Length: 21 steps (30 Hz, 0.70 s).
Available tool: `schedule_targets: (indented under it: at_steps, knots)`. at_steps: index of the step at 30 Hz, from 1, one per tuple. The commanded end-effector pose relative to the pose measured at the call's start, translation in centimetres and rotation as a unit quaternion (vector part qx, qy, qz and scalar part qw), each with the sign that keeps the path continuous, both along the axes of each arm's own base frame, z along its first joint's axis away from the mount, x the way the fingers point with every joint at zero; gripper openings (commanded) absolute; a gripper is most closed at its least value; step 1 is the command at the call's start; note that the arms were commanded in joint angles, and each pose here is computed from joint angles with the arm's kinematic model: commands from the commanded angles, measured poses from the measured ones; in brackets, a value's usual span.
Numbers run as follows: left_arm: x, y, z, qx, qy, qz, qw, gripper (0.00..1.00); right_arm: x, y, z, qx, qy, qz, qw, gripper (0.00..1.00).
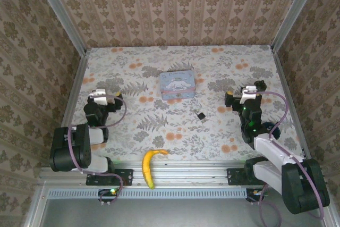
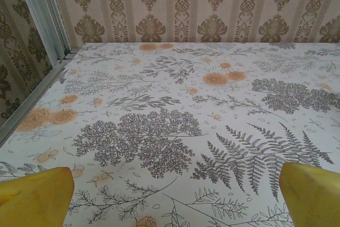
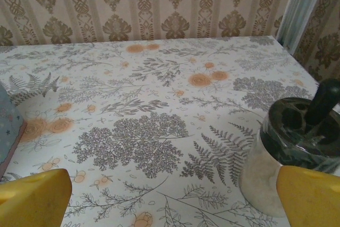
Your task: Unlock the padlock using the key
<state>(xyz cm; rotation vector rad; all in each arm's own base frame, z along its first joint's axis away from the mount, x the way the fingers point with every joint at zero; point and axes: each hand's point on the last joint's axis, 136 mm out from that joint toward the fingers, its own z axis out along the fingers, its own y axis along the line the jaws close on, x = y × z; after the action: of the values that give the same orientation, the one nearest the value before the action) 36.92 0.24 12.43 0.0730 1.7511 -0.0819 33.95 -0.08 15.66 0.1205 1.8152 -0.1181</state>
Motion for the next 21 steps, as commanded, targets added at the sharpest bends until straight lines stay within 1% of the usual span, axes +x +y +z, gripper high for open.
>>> schedule_targets:
  at_steps: [1,6,9,11,18,21]
  knots:
    - [0.9,-0.2,-0.7,0.004,0.009,-0.016,1.0,1.0,0.6,0.1,0.5,-0.008,-0.027,0.011,1.0,1.0]
    - [1.7,-0.6,-2.1,0.005,0.026,-0.026,0.999,1.0,1.4,0.2,-0.2,-0.007,-0.036,0.026,0.999,1.0]
    - [2.4,-1.0,-2.4,0.018,0.047,-0.027,0.998,1.0,1.9,0.1,-0.6,-0.011,-0.037,0.027,0.999,1.0]
    - [2.9,-1.1,-2.7,0.037,0.064,-0.014,0.997,1.0,2.2,-0.1,-0.8,-0.01,-0.038,0.027,0.999,1.0]
    - [3.0,-1.2,-2.7,0.042,0.066,-0.009,0.997,1.0,3.0,-0.8,-2.1,0.008,-0.03,0.025,0.999,1.0]
    - [2.8,-2.3,-2.6,0.042,0.059,-0.045,0.996,1.0,3.2,-0.9,-2.5,0.014,-0.031,0.029,0.999,1.0]
